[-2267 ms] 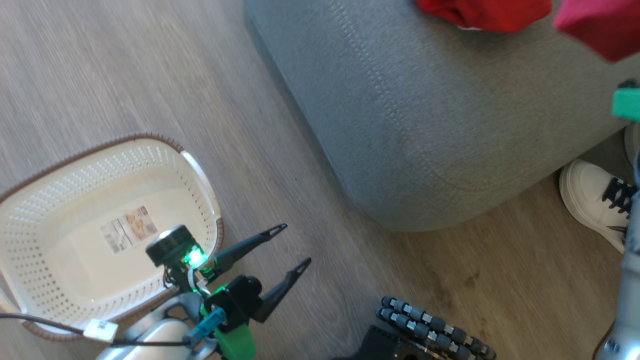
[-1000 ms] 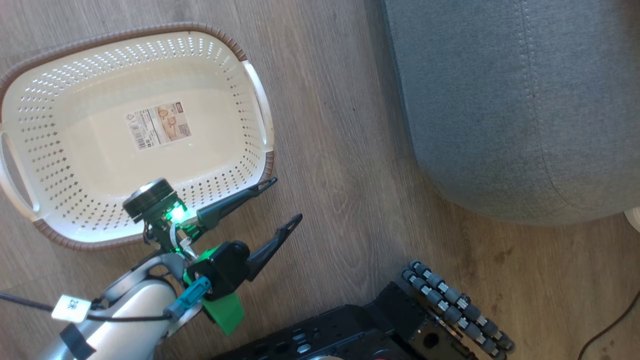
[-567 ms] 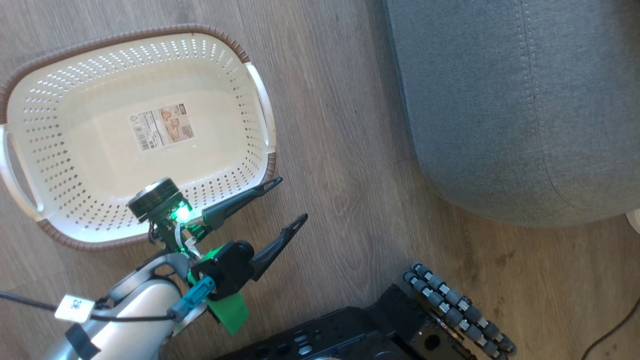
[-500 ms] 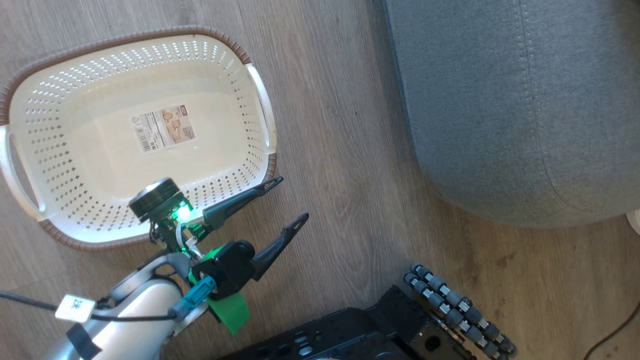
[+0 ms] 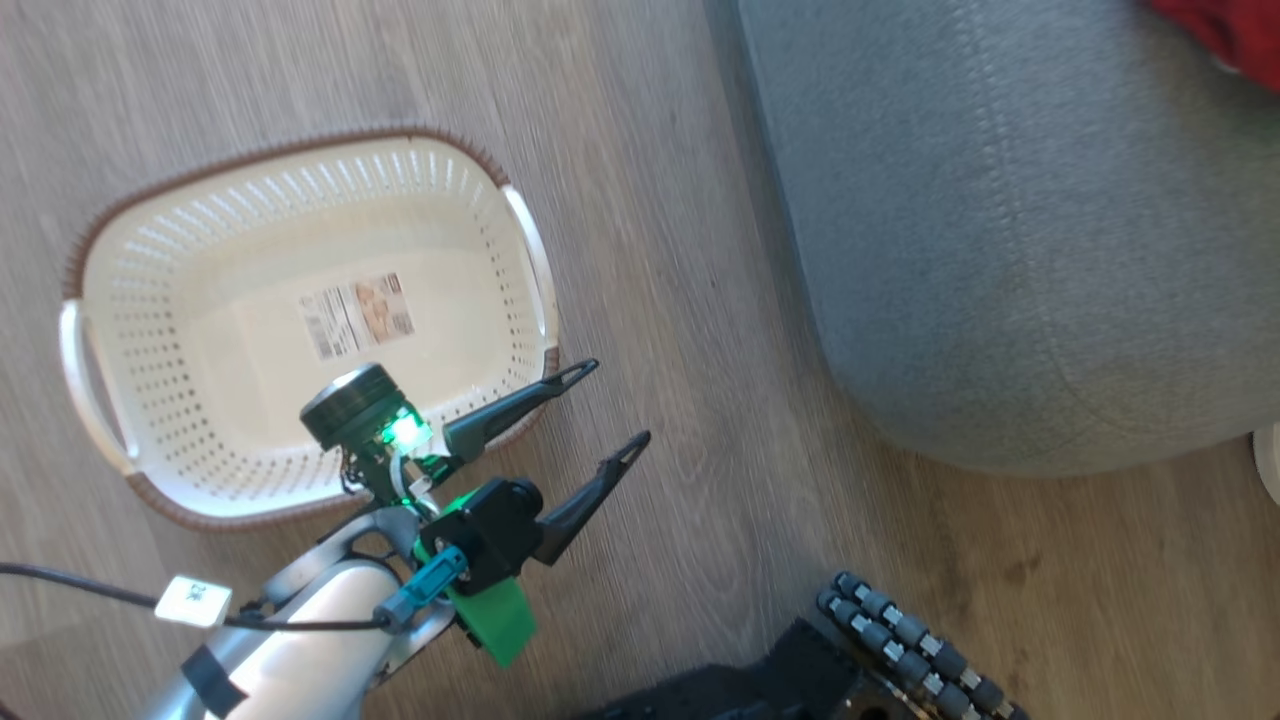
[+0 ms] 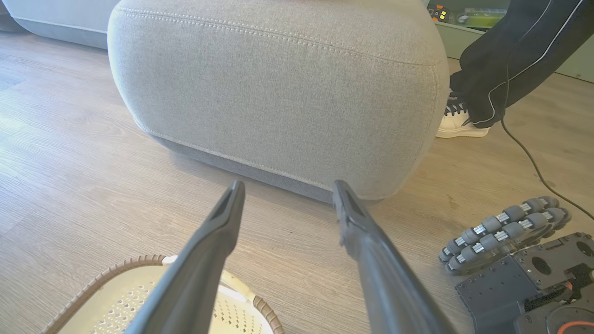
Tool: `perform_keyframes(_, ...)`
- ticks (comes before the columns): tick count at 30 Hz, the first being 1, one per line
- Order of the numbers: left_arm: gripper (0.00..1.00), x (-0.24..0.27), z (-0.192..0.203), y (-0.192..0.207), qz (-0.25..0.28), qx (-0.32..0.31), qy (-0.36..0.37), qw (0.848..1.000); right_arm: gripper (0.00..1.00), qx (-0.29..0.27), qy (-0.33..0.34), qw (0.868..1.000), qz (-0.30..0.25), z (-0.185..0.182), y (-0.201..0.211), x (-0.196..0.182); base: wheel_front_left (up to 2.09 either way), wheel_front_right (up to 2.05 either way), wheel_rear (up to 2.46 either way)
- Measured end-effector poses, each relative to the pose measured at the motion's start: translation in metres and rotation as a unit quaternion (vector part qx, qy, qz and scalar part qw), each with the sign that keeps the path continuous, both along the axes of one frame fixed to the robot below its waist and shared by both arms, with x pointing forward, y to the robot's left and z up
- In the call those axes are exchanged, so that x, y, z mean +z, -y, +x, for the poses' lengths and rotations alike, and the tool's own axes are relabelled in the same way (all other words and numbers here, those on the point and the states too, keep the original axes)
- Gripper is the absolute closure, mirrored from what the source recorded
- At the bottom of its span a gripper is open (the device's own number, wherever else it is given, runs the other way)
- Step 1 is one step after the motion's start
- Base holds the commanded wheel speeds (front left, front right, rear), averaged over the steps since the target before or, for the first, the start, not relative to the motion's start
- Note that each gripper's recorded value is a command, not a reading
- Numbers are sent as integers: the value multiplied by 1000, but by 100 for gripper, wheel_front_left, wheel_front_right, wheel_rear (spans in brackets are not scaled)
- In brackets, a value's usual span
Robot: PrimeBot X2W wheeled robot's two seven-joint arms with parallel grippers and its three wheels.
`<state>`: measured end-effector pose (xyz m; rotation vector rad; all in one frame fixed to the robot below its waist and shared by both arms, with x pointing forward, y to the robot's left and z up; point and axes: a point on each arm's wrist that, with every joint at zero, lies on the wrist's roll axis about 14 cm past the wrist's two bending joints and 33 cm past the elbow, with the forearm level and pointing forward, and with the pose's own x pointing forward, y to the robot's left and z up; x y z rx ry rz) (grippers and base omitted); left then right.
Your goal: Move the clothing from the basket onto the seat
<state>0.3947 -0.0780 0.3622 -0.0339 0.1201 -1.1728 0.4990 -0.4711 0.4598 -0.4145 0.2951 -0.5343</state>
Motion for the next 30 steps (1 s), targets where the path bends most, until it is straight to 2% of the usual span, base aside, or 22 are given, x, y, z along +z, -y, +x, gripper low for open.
perform_keyframes(4,0,18,0,4,-3,2,19,1000,0,-3,2,1000,-12,-15,10,20,0,0,0)
perform_keyframes(9,0,43,-7,10,-13,5,34,999,0,-3,7,1000,16,-29,9,30,0,0,0)
perform_keyframes(13,0,53,-21,12,-13,7,30,999,0,7,6,1000,10,-39,11,48,0,0,0)
perform_keyframes(20,0,78,-33,20,-21,11,47,999,0,9,79,997,11,-48,19,106,0,0,0)
perform_keyframes(30,0,105,-41,15,-25,38,71,996,0,37,119,992,-18,-72,19,154,0,0,0)
